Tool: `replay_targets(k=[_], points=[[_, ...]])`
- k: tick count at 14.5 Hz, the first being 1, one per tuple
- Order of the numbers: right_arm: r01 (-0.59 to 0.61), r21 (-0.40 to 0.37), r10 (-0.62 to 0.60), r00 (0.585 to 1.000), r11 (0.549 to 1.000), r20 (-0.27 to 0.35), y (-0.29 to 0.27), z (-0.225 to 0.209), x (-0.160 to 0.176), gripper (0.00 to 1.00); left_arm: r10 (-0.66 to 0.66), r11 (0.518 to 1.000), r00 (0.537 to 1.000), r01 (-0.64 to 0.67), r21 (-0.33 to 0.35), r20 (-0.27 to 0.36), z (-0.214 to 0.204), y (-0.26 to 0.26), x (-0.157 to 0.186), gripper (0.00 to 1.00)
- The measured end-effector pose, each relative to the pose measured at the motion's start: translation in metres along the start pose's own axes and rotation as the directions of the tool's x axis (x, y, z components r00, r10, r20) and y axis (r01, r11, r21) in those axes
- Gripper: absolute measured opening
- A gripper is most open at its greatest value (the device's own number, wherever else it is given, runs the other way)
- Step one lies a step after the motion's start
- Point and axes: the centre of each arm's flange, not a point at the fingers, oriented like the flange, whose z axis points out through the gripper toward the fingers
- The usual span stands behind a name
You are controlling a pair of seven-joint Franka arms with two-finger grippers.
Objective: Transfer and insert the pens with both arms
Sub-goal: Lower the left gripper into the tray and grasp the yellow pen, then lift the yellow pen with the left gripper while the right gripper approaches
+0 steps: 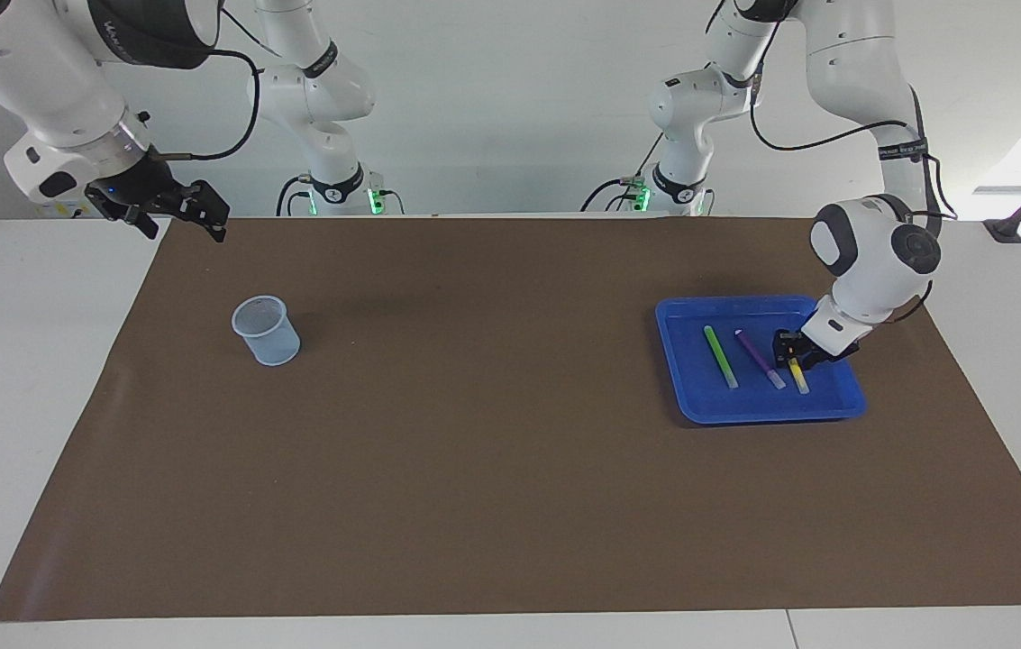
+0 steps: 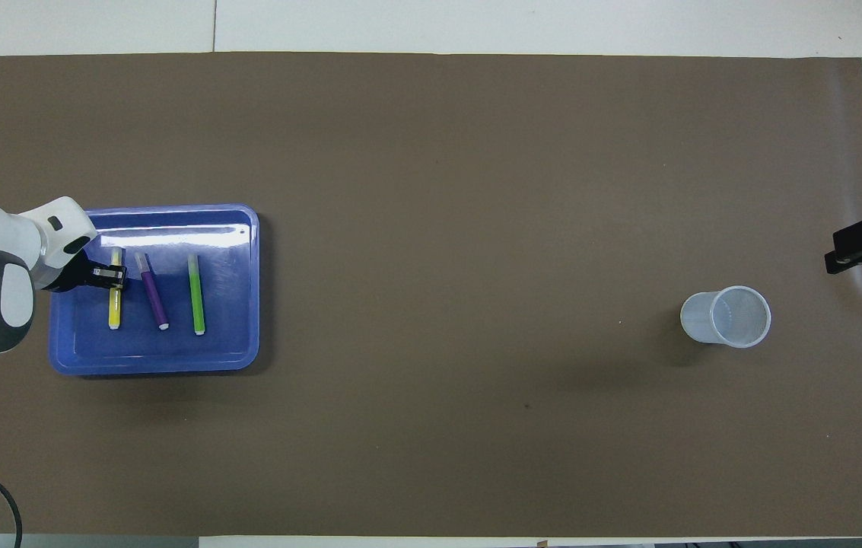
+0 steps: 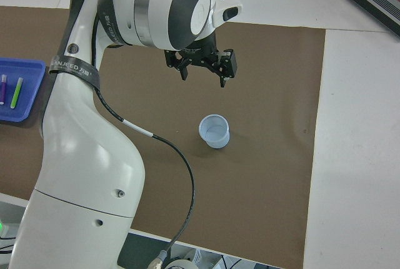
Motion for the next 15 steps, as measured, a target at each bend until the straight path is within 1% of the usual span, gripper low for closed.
replay_targets(k=[1,2,7,10,11,13,15], points=[[0.002,0.004,-0.002,1.000,1.000,-0.008,-0.001,0.000,0.001,1.00,0.001,1.000,1.000,-0.001,0.001,-0.002,0.000,0.000,0.000,0.25],[0.005,0.021,-0.005,1.000,1.000,-0.011,-0.003,0.000,0.001,1.00,0.001,1.000,1.000,-0.001,0.002,-0.003,0.000,0.000,0.000,0.18],[0.019,0.131,-0.018,1.000,0.991,-0.012,-0.014,0.000,0.002,1.00,0.002,1.000,1.000,-0.002,0.004,-0.009,-0.001,0.000,0.001,0.17],[0.021,0.230,-0.021,1.000,0.973,-0.003,-0.020,0.003,0.002,1.00,0.002,1.000,1.000,-0.002,0.006,-0.014,-0.003,-0.001,0.003,0.17],[0.020,0.274,-0.020,1.000,0.961,-0.002,-0.022,0.005,0.002,1.00,0.002,1.000,1.000,-0.002,0.007,-0.018,-0.005,-0.001,0.004,0.17],[0.020,0.376,-0.014,1.000,0.927,-0.019,-0.029,0.010,0.003,1.00,0.002,1.000,1.000,-0.002,0.008,-0.024,-0.008,-0.001,0.006,0.17],[0.012,0.459,0.004,0.999,0.888,-0.035,-0.035,0.020,0.001,1.00,0.002,1.000,1.000,-0.002,0.010,-0.028,-0.013,-0.002,0.008,0.17]])
